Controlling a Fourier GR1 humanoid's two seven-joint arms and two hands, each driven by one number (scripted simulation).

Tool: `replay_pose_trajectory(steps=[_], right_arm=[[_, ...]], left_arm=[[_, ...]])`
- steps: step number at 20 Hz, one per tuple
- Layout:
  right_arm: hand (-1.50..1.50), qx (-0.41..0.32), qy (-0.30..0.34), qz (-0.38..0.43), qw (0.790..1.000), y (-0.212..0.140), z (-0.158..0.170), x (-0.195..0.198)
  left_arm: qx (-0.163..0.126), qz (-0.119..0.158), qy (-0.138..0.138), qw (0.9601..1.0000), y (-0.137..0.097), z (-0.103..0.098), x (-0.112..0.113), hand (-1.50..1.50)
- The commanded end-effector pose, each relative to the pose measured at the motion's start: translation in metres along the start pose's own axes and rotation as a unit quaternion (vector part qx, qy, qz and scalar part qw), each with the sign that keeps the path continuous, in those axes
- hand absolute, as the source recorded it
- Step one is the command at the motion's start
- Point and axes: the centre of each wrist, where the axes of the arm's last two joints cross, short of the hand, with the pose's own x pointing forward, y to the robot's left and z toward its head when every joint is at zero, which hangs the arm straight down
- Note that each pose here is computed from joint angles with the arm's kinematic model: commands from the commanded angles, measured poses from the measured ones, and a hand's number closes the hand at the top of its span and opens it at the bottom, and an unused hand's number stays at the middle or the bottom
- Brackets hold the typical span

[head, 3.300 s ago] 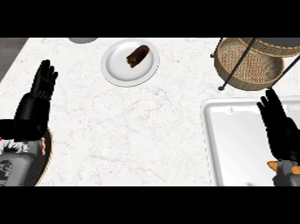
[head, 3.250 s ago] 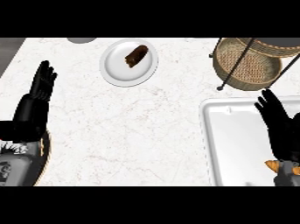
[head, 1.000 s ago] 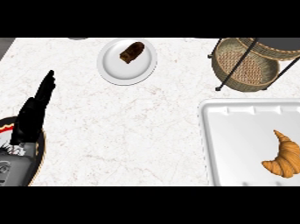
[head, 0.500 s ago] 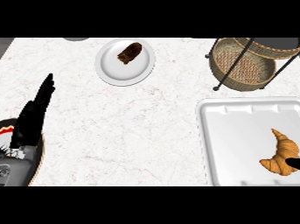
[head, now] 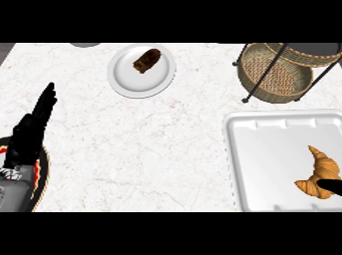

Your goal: Pick the croissant from the tray and place it in the tiered basket

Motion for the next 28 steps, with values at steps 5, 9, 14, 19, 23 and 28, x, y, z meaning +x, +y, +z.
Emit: replay_pose_trajectory(steps=[5,9,14,19,23,28], right_arm=[[-1.50,0.005,0.115,0.021,0.993,0.017,0.001,0.009],[-1.50,0.015,0.121,0.011,0.992,0.024,-0.004,0.019],[-1.50,0.019,0.132,0.001,0.991,0.026,-0.007,0.020],[-1.50,0.021,0.134,0.008,0.991,0.032,-0.016,0.014],[-1.50,0.035,0.135,0.010,0.990,0.036,-0.005,0.017],[-1.50,0.045,0.140,0.003,0.989,0.058,-0.029,0.025]], left_arm=[[0.005,-0.010,0.001,0.9999,0.011,0.002,-0.004,0.00],[0.000,0.004,0.003,1.0000,0.002,-0.003,-0.003,0.00],[0.003,0.000,0.002,1.0000,-0.001,-0.003,-0.013,0.00],[0.006,0.000,0.000,1.0000,0.007,-0.002,0.009,0.00],[0.006,-0.001,0.004,1.0000,0.006,0.003,-0.002,0.00],[0.004,-0.003,-0.005,1.0000,0.001,0.009,0.002,0.00]])
